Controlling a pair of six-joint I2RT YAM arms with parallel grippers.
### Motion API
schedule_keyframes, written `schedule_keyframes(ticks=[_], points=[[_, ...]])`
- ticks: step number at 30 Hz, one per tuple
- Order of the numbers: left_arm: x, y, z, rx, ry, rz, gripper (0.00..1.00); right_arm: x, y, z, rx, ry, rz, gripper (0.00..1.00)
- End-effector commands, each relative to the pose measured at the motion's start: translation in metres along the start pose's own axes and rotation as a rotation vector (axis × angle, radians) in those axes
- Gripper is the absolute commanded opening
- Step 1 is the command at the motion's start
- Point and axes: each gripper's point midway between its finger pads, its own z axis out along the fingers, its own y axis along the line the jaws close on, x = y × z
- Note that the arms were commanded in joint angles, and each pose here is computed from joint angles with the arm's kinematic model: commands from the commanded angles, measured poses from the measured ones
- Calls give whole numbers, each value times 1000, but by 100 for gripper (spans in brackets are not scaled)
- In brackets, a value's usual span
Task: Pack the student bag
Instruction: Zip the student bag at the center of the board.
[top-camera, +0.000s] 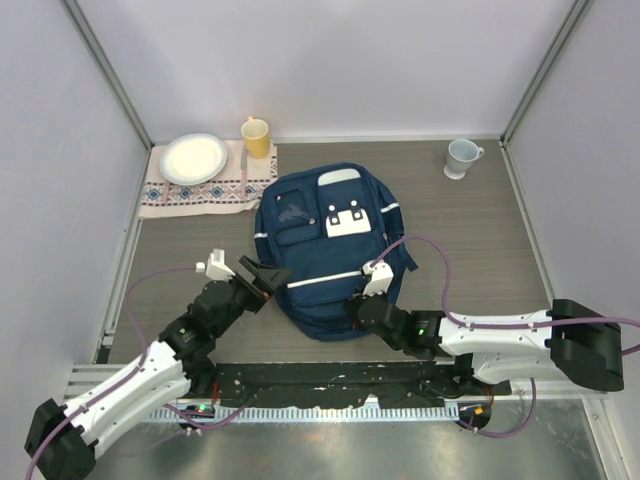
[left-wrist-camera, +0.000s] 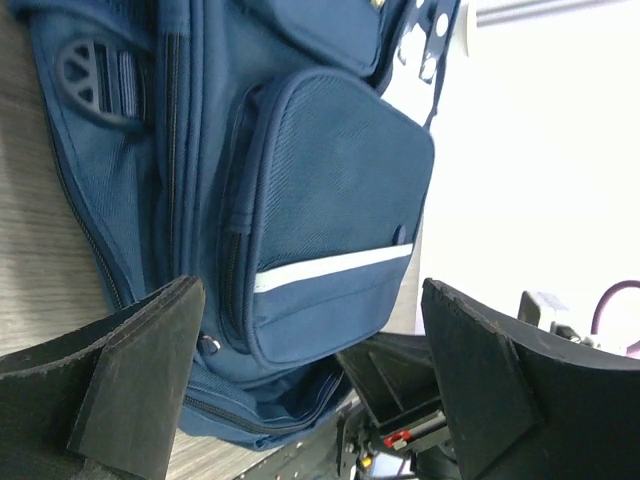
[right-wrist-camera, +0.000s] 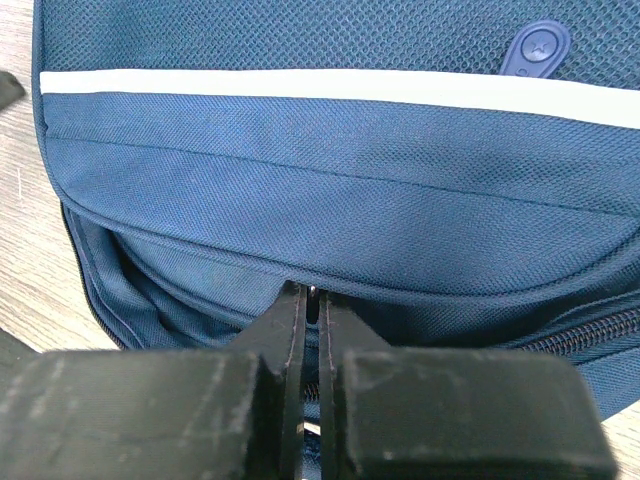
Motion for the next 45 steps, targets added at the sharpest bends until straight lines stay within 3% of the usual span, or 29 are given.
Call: schedule_keyframes(ticks=[1,19,32,36,42,45], points=[[-29,-12,-11,-36,-116,86,93,-13,0,1,21,-50,26,1],[4,3,13,-41,-58,0,94,-16,-2,1,36,-58,13,1],[18,0,26,-11,-65,-35,82,-14,5,4,13,-46,20,1],[14,10,28,-26,-100,-33,68,-12,6,5,6,-36,7,1],[3,8,26,-47,-147,45,38,-16,1,-2,-1,-56,-7,1],[-1,9,27,-60,-165,75,15,-17,-1,-5,-4,-63,-9,1]])
